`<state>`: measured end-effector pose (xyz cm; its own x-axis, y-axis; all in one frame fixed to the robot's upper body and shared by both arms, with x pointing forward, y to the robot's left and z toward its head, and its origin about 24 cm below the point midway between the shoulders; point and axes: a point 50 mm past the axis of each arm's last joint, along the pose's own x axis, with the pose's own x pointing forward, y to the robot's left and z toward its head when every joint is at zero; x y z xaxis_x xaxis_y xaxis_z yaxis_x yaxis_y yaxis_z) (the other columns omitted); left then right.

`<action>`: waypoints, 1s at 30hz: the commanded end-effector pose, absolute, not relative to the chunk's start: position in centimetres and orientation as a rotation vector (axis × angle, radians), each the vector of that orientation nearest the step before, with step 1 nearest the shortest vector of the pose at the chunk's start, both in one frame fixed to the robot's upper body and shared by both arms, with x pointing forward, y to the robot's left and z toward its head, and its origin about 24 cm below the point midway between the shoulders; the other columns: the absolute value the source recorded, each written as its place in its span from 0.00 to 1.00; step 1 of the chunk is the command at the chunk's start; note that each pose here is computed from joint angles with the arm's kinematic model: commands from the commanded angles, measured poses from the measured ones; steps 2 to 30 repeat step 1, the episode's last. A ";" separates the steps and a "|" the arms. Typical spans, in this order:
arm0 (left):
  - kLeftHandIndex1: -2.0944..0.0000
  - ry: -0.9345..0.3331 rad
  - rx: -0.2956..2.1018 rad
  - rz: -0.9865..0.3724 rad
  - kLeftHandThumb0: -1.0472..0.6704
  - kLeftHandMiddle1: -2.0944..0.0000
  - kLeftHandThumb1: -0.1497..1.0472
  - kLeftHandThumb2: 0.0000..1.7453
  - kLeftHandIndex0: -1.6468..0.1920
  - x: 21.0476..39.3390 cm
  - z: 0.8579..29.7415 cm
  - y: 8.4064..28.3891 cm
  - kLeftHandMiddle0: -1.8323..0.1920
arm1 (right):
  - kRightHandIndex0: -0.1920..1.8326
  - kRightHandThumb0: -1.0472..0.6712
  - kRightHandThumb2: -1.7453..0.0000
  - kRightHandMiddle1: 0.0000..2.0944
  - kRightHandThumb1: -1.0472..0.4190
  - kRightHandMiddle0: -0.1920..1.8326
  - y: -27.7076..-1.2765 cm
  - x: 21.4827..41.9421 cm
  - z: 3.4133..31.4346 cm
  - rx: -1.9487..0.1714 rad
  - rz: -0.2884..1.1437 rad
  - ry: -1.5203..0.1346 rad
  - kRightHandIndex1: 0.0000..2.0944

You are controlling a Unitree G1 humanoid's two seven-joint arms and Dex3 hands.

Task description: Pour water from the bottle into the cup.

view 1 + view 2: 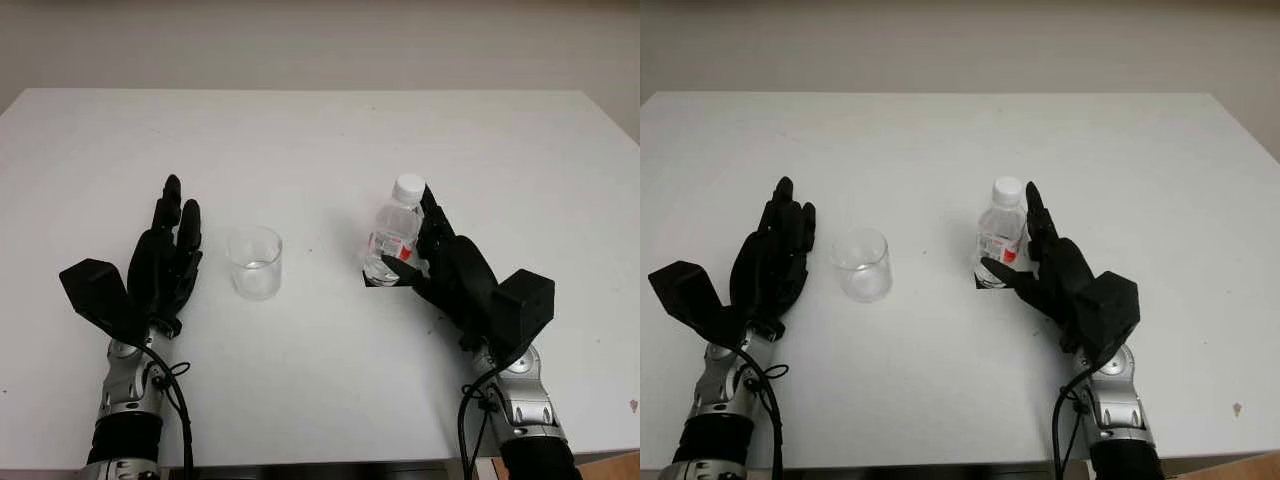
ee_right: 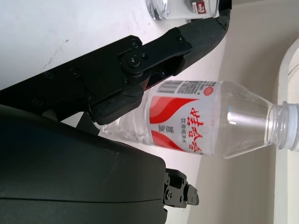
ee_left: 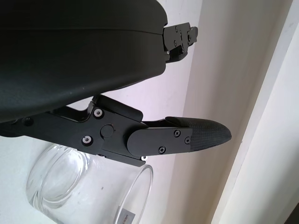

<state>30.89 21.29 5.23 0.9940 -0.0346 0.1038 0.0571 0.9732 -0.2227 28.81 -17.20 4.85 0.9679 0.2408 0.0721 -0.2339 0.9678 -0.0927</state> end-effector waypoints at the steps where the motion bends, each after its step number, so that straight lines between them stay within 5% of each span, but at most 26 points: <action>1: 0.98 -0.101 -0.233 -0.051 0.20 0.98 1.00 0.24 0.98 30.9 5.3 21.3 0.97 | 0.00 0.04 0.97 0.00 0.09 0.00 -16.8 28.5 4.6 -0.063 0.252 -0.083 0.00; 30: 0.98 -0.101 -0.233 -0.051 0.20 0.98 1.00 0.24 0.98 30.9 5.3 21.3 0.97 | 0.00 0.04 0.97 0.00 0.09 0.00 -16.8 28.5 4.6 -0.063 0.252 -0.083 0.00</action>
